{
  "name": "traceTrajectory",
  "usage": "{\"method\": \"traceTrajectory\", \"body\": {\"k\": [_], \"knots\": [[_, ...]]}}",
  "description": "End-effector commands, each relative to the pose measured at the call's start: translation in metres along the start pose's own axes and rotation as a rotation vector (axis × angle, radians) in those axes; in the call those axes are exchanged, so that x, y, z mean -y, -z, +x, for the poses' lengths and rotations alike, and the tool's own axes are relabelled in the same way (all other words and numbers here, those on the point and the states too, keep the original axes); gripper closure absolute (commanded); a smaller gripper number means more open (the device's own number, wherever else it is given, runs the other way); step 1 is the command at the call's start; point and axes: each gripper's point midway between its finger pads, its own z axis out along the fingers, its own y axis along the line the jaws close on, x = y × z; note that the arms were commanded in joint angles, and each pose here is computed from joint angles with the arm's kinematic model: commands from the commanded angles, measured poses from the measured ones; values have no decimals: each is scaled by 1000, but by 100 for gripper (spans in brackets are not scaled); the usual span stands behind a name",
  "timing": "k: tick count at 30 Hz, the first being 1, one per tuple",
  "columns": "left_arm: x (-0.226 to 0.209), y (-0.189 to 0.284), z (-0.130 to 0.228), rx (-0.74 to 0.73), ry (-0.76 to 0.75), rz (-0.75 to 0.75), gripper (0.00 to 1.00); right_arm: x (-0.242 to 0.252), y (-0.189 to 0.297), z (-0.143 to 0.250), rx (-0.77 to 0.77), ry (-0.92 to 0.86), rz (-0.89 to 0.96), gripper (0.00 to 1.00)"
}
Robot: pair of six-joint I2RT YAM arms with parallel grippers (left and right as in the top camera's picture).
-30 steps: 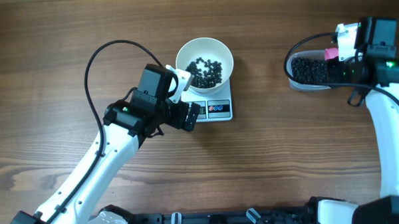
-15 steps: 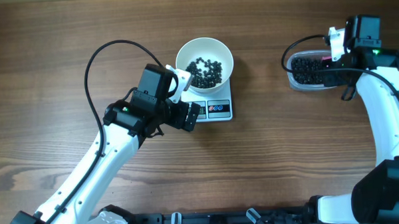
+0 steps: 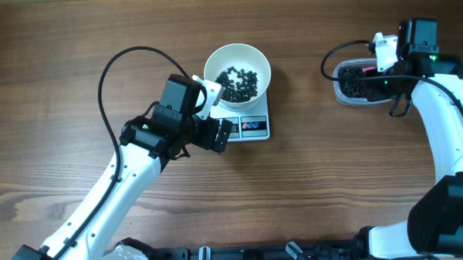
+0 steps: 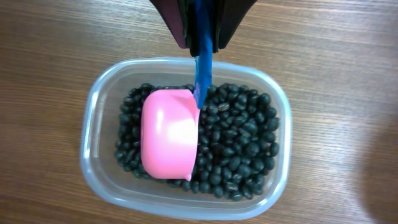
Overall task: Scoop item into bowl and weigh 150g on scale
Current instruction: 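Move the empty scoop with the right gripper back to the bean tub, then push the pink scoop into the black beans with the right gripper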
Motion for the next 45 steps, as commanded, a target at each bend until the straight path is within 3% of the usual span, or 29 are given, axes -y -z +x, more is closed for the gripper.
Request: {"method": "traceTrajectory", "body": {"k": [1,16,24,45], "knots": [[2,6,-8,25,-11,10,0,-19,-6,5,-24,-13,-111,96],[2,6,-8,25,-11,10,0,-22,-1,7,-17,-47,-151,96],[2,6,-8,25,-11,10,0,-18,7,-2,73,-114,-321,96],[2,6,-8,25,-11,10,0,15,12,8,103,-217,-346,96]]}}
